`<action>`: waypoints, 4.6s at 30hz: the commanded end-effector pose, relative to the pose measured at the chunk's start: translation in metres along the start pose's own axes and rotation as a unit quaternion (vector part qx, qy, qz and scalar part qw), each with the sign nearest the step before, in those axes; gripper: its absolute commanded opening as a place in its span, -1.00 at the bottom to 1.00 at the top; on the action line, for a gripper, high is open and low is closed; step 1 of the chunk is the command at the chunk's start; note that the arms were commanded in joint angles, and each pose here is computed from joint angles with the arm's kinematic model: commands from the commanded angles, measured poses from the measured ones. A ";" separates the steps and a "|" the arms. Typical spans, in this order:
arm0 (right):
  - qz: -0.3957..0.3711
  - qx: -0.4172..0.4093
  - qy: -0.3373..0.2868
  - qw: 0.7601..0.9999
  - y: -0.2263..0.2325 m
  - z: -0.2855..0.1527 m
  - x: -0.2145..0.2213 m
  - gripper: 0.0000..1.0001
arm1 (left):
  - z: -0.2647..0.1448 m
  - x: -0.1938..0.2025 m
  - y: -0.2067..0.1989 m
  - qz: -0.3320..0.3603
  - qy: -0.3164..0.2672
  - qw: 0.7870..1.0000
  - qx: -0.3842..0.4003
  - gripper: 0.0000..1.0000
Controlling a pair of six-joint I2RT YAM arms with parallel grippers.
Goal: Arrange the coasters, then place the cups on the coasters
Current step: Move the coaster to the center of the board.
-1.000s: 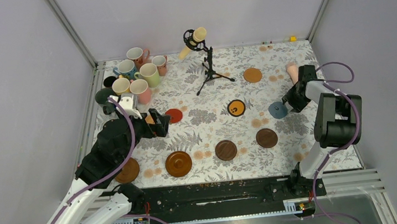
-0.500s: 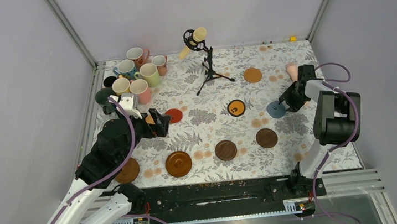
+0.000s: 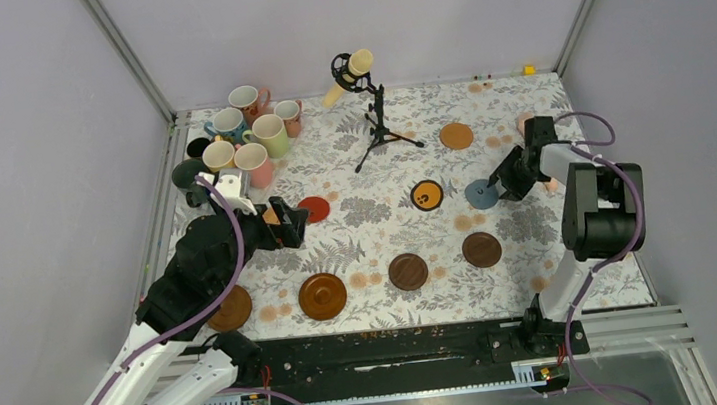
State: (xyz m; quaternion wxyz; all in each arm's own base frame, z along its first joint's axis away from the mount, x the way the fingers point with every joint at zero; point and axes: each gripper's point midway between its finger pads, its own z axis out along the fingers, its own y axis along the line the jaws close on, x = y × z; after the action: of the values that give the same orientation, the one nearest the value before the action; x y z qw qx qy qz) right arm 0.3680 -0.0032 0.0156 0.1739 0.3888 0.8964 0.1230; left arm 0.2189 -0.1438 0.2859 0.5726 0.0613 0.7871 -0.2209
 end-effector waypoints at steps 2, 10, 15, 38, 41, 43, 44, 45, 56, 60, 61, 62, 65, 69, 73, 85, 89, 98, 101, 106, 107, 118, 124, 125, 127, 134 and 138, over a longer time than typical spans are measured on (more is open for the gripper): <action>-0.017 -0.005 0.028 0.999 0.012 0.000 0.013 0.01 | -0.001 -0.015 -0.008 -0.010 -0.030 0.999 0.017 0.97; -0.044 0.002 0.045 0.998 0.031 -0.001 0.028 0.01 | -0.001 -0.015 -0.008 -0.010 -0.029 0.999 0.018 0.97; -0.051 -0.004 0.050 0.997 0.042 -0.006 0.036 0.01 | 0.000 -0.015 -0.008 -0.010 -0.029 0.999 0.016 0.97; -0.008 -0.121 -0.029 0.992 0.127 -0.006 -0.010 0.04 | 0.000 -0.013 -0.007 -0.009 -0.028 0.999 0.015 0.97; 0.002 -0.118 -0.024 0.993 0.133 0.003 -0.009 0.03 | 0.001 -0.013 -0.007 -0.008 -0.027 1.000 0.013 0.98; 0.003 -0.115 -0.018 0.993 0.135 0.009 -0.007 0.02 | 0.001 -0.013 -0.007 -0.007 -0.027 1.000 0.013 0.97; 0.003 -0.109 -0.013 0.994 0.134 0.012 -0.005 0.02 | 0.001 -0.013 -0.006 -0.008 -0.027 1.000 0.012 0.97; 0.002 -0.100 -0.007 0.995 0.131 0.015 -0.002 0.02 | 0.001 -0.013 -0.006 -0.007 -0.027 1.000 0.013 0.97; -0.015 -0.036 -0.012 0.999 0.102 0.012 0.014 0.02 | 0.001 -0.014 -0.009 -0.008 -0.026 0.999 0.018 0.98; -0.021 -0.027 -0.014 0.999 0.095 0.012 0.019 0.02 | 0.000 -0.014 -0.008 -0.009 -0.028 0.999 0.018 0.97; -0.021 -0.028 -0.013 0.999 0.095 0.011 0.019 0.01 | -0.001 -0.014 -0.008 -0.009 -0.029 0.999 0.017 0.97; -0.021 -0.028 -0.012 0.999 0.095 0.011 0.021 0.01 | -0.001 -0.014 -0.007 -0.009 -0.029 0.999 0.016 0.97; -0.024 -0.029 -0.011 0.999 0.095 0.008 0.025 0.01 | -0.001 -0.014 -0.008 -0.009 -0.030 0.999 0.017 0.97; -0.033 -0.018 -0.009 0.999 0.089 0.005 0.036 0.00 | -0.002 -0.015 -0.007 -0.010 -0.032 0.999 0.017 0.97; -0.020 -0.016 0.002 1.000 0.077 0.000 0.053 0.00 | -0.003 -0.015 -0.007 -0.011 -0.034 0.999 0.017 0.97; -0.018 -0.095 -0.091 0.991 0.117 -0.040 0.015 0.00 | -0.005 -0.016 -0.009 -0.014 -0.035 0.999 0.023 0.97; -0.006 -0.072 -0.105 0.992 0.124 -0.023 -0.002 0.00 | -0.005 -0.016 -0.010 -0.014 -0.034 0.999 0.024 0.97; 0.019 -0.039 -0.087 0.995 0.124 0.012 -0.006 0.00 | -0.005 -0.016 -0.010 -0.013 -0.035 0.999 0.024 0.97; 0.020 -0.029 -0.085 0.996 0.118 0.017 -0.004 0.00 | -0.005 -0.016 -0.010 -0.014 -0.036 0.999 0.024 0.97; 0.014 -0.022 -0.089 0.996 0.116 0.018 -0.005 0.01 | -0.004 -0.015 -0.010 -0.013 -0.033 0.999 0.025 0.97; 0.010 -0.019 -0.087 0.996 0.116 0.019 -0.005 0.01 | -0.004 -0.015 -0.010 -0.013 -0.033 0.999 0.024 0.97; -0.145 -0.058 -0.071 0.985 0.142 0.005 -0.012 0.05 | -0.003 -0.015 -0.004 -0.007 -0.035 0.999 0.006 0.97; -0.417 -0.086 -0.078 0.901 0.157 -0.043 -0.027 -0.04 | 0.002 -0.010 -0.012 -0.010 -0.022 0.999 0.023 0.97; -0.460 -0.074 -0.079 0.881 0.151 -0.043 -0.030 -0.09 | 0.002 -0.009 -0.013 -0.012 -0.019 0.999 0.027 0.98; -0.515 -0.047 -0.077 0.853 0.138 -0.040 -0.035 -0.16 | 0.003 -0.007 -0.015 -0.012 -0.015 0.999 0.031 0.97; -0.635 -0.036 -0.046 0.770 0.119 -0.019 -0.032 -0.41 | 0.003 -0.005 -0.016 -0.009 -0.013 0.999 0.031 0.97; -0.686 -0.036 -0.036 0.726 0.113 -0.012 -0.031 -0.42 | 0.002 -0.006 -0.016 -0.008 -0.014 0.999 0.031 0.97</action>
State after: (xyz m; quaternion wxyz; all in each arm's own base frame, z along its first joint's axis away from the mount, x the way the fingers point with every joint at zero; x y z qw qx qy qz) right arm 0.4636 0.0499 0.0835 0.2786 -0.2255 0.9335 0.0026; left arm 0.2155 -0.1524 0.2833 0.5635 0.0710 0.7897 -0.2320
